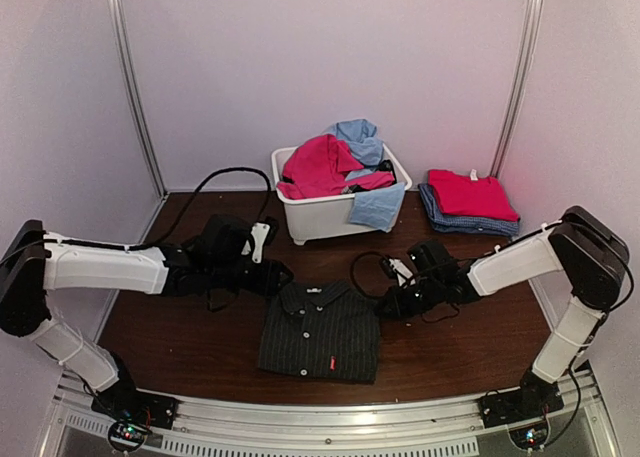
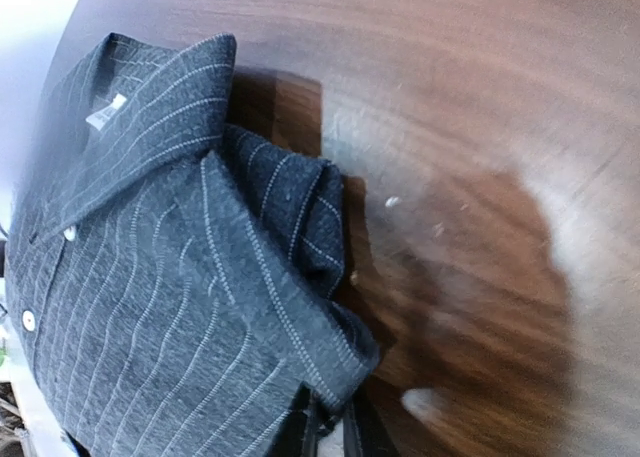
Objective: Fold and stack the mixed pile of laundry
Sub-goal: Smooth out the square-folded shirt at the center of the board.
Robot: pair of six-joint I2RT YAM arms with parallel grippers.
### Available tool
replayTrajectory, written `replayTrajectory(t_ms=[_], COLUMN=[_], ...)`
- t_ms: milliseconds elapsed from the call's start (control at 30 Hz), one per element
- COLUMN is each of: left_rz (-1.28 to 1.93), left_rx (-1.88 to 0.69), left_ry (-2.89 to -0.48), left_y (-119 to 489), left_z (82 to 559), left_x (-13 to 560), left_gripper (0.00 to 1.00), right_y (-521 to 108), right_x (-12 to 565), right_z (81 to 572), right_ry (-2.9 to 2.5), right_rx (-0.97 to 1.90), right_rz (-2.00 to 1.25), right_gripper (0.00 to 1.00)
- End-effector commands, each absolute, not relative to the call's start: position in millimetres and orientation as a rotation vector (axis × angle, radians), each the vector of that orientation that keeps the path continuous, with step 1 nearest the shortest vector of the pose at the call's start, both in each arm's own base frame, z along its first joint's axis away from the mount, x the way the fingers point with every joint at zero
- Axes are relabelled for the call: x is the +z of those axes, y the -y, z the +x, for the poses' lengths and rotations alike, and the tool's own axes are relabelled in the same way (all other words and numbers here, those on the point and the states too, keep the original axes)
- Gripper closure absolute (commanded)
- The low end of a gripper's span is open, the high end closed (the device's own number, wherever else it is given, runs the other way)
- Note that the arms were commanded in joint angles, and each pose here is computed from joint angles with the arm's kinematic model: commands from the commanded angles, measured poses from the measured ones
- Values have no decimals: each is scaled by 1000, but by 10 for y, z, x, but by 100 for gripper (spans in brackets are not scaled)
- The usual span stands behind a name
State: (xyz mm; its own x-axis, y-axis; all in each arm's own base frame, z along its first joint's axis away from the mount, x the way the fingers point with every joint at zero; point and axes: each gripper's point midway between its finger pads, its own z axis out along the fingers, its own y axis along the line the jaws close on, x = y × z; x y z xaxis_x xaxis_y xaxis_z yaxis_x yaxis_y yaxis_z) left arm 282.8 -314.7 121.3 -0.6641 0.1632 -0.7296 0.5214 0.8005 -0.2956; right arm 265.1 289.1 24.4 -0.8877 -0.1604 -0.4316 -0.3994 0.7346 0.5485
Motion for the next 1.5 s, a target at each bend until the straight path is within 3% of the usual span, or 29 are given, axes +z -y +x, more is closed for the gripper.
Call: replayTrajectory(t_ms=[0,100,267,533,667,900,1133,1167,1333,1467], left_rz=[425,380,333,338,377,450,432,428,443,472], left_rx=[-662,-759,-783,-944,-1042,-1012,-871,-850,-803,-761], left_ry=[-2281,-2297,-2342,-2351,-2300,-2210,-2223,-2251,-2314,-2239], left_y=[2962,2918,2907,3168,3318,3402,3350,3335,3182,2998], left_z=[2825,2858,3035,3225,3233,3369,3545,3551,3391,3261], left_x=[1154,1092,944,832,893,1115,1021,938,698,942], left_gripper=[52,53,58,62,71,97,100,97,60,46], right_y=[-2753,-2784,-3016,-3832,-4193,-4072,-3844,-3818,-3745,-3727], right_x=[516,816,1197,1354,1154,460,208,212,428,879], right_z=[2868,2924,2808,2338,2160,2058,1990,2004,2160,2236], right_ry=[-2514,-2449,-2378,-2319,-2333,-2493,-2556,-2555,-2483,-2380], right_rx=[792,794,925,1185,1224,1138,1081,1078,1048,1094], right_rz=[-479,-508,-570,-691,-738,-719,-723,-719,-756,-789], right_gripper=[80,64,52,56,59,65,65,65,61,53])
